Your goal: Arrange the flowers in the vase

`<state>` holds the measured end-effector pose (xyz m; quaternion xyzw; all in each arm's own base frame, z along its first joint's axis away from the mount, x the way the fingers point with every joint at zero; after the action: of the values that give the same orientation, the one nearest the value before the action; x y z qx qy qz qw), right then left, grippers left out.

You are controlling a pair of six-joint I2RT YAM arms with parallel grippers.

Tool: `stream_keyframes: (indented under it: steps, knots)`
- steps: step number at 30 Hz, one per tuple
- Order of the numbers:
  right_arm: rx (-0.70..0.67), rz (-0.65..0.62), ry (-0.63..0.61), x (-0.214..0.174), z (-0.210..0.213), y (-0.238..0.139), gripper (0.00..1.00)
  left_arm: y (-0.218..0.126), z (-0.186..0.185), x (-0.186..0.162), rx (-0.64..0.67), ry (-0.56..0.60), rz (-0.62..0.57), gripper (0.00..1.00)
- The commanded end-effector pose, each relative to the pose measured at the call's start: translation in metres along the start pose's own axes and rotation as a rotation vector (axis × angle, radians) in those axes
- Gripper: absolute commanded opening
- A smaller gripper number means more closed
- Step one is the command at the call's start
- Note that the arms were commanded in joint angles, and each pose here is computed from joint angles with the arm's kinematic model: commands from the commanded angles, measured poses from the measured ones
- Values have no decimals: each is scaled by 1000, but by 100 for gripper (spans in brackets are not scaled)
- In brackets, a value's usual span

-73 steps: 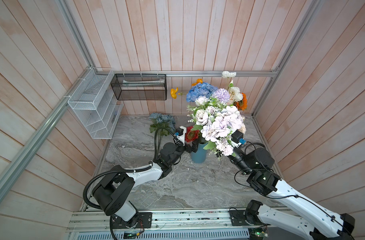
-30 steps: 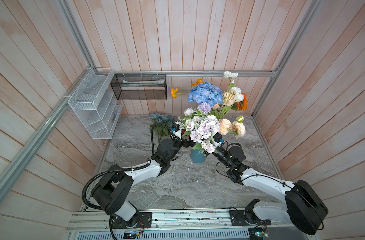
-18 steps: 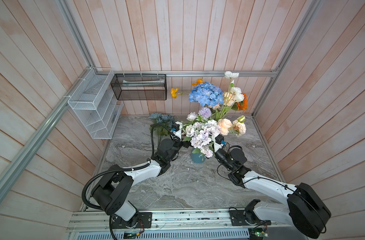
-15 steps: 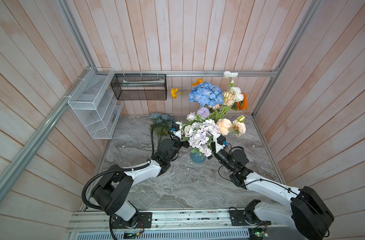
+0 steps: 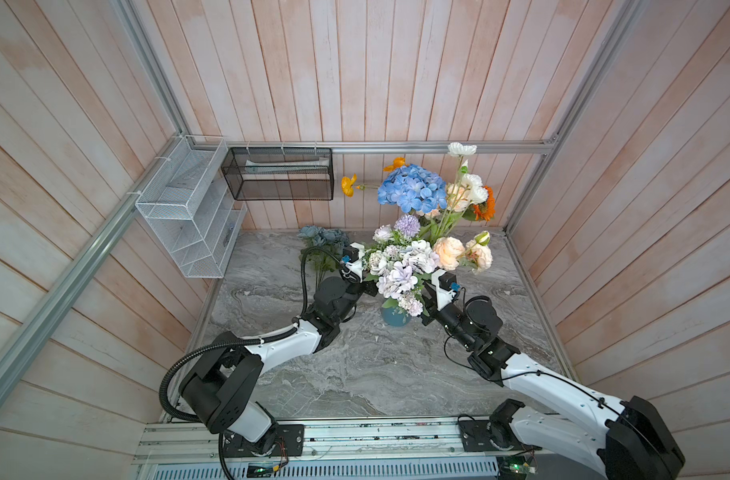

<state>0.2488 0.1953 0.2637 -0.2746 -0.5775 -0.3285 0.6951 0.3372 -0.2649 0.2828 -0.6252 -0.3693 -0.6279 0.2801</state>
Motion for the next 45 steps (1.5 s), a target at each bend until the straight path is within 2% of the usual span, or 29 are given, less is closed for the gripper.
stream_keyframes:
  steps: [1, 6, 12, 19, 21, 24, 28, 36, 45]
  knots:
    - [-36, 46, 32, -13, -6, -13, 52, -5, -5, 15, -40, -1, -23, 100]
    - [-3, -98, -12, 14, 0, -20, 55, -9, -9, 21, -42, 12, -24, 100]
    - [43, -129, -91, 30, 8, 4, 55, -9, 4, 19, 42, 19, -1, 100]
    - [35, -166, -143, 37, 7, 23, 56, -1, 7, 12, 51, 21, 27, 100]
    - [38, -158, -137, 36, 7, 26, 52, 1, 9, 12, 60, 21, 30, 100]
    - [3, -137, -112, 30, 2, 26, 39, 1, 11, 11, 71, 19, 33, 100]
    - [-83, -121, -55, 17, -11, 13, 34, -1, 12, 10, 77, 17, 36, 100]
    - [-88, -29, 32, -20, -16, -5, 35, -6, 11, 10, 69, 14, 41, 100]
    - [-103, -8, 45, -19, -17, -21, 44, -17, 7, 0, 23, -6, 92, 100]
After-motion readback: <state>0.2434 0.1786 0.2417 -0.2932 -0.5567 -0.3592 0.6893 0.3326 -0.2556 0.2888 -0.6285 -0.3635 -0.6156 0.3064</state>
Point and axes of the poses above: each gripper's point midway between its finger pads, its own y axis out along the fingers, its own z axis along the line the jaws close on, x = y × z, the point moved 5 cm from there along -y, back along the fingers, and after that the axes turned 7 degrees about y, right-handed, at the moved point
